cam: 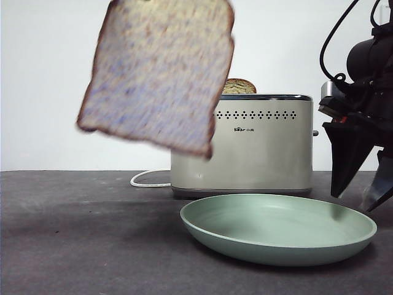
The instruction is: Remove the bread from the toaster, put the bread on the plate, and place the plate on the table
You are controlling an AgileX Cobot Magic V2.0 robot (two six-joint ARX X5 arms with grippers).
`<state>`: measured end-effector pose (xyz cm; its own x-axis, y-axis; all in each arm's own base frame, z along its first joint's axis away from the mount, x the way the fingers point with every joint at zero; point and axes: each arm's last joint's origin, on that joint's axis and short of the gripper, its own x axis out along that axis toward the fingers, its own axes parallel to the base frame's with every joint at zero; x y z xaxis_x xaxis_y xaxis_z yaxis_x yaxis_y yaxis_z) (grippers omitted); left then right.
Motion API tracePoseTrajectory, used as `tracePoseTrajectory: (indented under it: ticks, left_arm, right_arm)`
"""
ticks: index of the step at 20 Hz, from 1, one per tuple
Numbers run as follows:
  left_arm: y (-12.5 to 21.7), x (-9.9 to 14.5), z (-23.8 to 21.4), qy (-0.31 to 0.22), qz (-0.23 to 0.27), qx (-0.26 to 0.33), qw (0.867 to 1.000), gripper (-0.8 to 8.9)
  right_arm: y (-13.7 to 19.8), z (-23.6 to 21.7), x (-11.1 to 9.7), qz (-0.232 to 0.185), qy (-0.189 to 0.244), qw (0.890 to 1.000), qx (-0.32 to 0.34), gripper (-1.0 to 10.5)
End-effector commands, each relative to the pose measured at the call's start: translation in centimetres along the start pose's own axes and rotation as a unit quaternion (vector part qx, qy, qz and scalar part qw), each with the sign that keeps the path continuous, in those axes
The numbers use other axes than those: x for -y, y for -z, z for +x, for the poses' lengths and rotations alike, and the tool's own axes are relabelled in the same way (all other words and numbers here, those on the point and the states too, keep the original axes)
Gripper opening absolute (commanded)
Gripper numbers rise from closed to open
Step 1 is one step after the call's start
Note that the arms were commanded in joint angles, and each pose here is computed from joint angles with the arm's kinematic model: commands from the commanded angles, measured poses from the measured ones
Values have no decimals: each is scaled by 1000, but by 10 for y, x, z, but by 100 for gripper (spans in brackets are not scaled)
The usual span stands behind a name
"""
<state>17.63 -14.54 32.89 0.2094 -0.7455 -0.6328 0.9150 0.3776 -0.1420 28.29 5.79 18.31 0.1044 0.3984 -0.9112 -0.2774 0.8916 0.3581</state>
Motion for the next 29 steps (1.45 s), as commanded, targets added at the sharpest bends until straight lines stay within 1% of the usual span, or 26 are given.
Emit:
tracePoseTrajectory:
  ticks: [1,4,10,11,13,14,16,20,22,23,25,27,29]
  left_arm:
    - [4,3,4,6,-13,9,1000,-5]
    - [3,7,5,11,-13,13,1000,-5]
    - [0,7,6,9,-18,27,999,-5]
    - [0,7,6,9,-18,27,999,-5]
    - [0,7,6,9,-19,28,999,-6]
    - [0,7,6,9,-19,27,999,-6]
    - [0,7,6,9,-23,27,999,-6]
    - [-1,7,6,9,-38,29,999,-6]
    - [-2,7,6,11,-55,33,998,-6]
    - [-3,7,5,11,-67,38,997,-6]
    - [-7,7,5,27,-90,59,994,-6]
    - [-15,7,4,48,-117,96,987,-7]
    - [-22,7,2,66,-141,127,980,-8]
  right_arm:
    - [-1,3,1,-6,-1,1000,2,243]
    - [-2,5,1,-6,-1,1000,4,243]
    - [-1,21,6,1,-6,1000,-20,246]
    - [-1,22,6,1,-7,1000,-21,205]
    - [-1,25,5,-5,-7,1000,-21,31]
    - [-1,27,4,-9,-10,1000,-20,-9]
    - [2,31,5,-11,-20,1000,-21,-9]
    - [3,33,5,-12,-21,1000,-19,-13]
    - [3,29,4,-15,-21,1000,-11,-13]
    - [3,22,0,-19,-28,999,0,-13]
    - [4,4,-12,-25,-60,997,34,-13]
    - [8,-16,-26,-34,-71,995,66,-13]
    - [15,-33,-40,-50,-77,992,83,-13]
